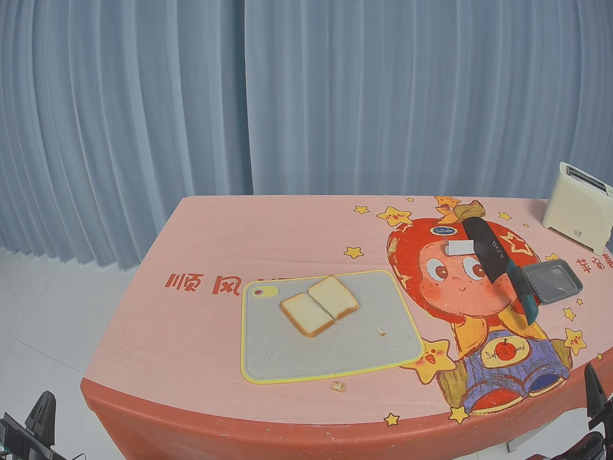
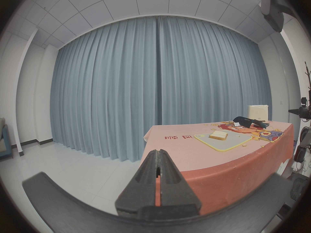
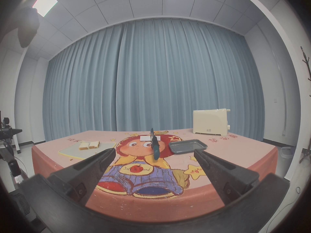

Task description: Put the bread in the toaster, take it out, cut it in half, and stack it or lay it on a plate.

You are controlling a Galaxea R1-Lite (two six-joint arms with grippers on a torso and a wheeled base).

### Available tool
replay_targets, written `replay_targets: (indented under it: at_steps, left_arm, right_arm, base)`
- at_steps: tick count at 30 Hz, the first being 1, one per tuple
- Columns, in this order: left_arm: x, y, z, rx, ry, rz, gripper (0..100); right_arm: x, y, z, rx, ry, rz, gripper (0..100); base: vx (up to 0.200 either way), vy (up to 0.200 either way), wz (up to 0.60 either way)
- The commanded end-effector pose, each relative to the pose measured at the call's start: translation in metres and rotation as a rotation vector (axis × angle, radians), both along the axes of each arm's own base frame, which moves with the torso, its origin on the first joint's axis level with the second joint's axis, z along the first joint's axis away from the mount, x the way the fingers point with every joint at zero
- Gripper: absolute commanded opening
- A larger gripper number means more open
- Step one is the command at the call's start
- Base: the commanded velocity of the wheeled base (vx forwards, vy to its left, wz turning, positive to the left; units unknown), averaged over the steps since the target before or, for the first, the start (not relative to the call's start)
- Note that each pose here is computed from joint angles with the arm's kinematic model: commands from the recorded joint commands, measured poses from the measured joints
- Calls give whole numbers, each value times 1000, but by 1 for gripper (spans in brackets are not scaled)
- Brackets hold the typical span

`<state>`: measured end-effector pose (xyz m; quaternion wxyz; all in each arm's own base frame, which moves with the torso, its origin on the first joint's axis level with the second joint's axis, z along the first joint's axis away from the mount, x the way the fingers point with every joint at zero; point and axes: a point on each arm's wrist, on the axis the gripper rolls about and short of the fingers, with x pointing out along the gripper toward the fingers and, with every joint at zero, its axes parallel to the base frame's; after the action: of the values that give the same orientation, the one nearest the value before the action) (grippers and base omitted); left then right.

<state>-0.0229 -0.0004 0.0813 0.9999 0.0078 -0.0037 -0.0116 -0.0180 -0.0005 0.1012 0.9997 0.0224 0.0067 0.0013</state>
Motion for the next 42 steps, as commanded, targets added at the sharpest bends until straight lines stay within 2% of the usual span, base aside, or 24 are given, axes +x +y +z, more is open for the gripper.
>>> replay_targets:
  at_steps: [1, 4, 7, 11, 14, 19, 23, 29, 34, 38, 42]
  left_arm:
    - [1, 0, -5, 0, 18, 0, 0]
    - [1, 0, -5, 0, 18, 0, 0]
    - [1, 0, -5, 0, 18, 0, 0]
    - [1, 0, -5, 1, 18, 0, 0]
    - [1, 0, -5, 1, 18, -1, 0]
    - [1, 0, -5, 1, 18, -1, 0]
    - [1, 0, -5, -2, 18, 0, 0]
    - [1, 0, -5, 0, 18, 0, 0]
    - [1, 0, -5, 0, 18, 0, 0]
    - [1, 0, -5, -2, 18, 0, 0]
    - [1, 0, -5, -3, 18, 2, 0]
  right_arm:
    - [6, 1, 18, 0, 25, 28, 100]
    - [15, 2, 23, 3, 89, 101, 100]
    - [27, 5, 33, 25, 151, 216, 100]
    - [42, 7, 49, 40, 209, 278, 100]
    - [52, 8, 53, 31, 251, 299, 100]
    - [72, 14, 60, 29, 333, 426, 100]
    - [95, 18, 78, 25, 358, 439, 100]
    - [130, 23, 99, -28, 376, 454, 100]
    - [146, 32, 103, -43, 407, 489, 100]
    - [154, 42, 98, -89, 443, 537, 100]
    - [167, 53, 93, -110, 489, 572, 100]
  base:
    - [0, 0, 0]
    - [0, 0, 0]
    - [0, 0, 0]
    - [0, 0, 0]
    - [0, 0, 0]
    - [0, 0, 0]
    - [0, 0, 0]
    - [0, 0, 0]
    - [0, 0, 0]
    - [0, 0, 0]
    - [0, 0, 0]
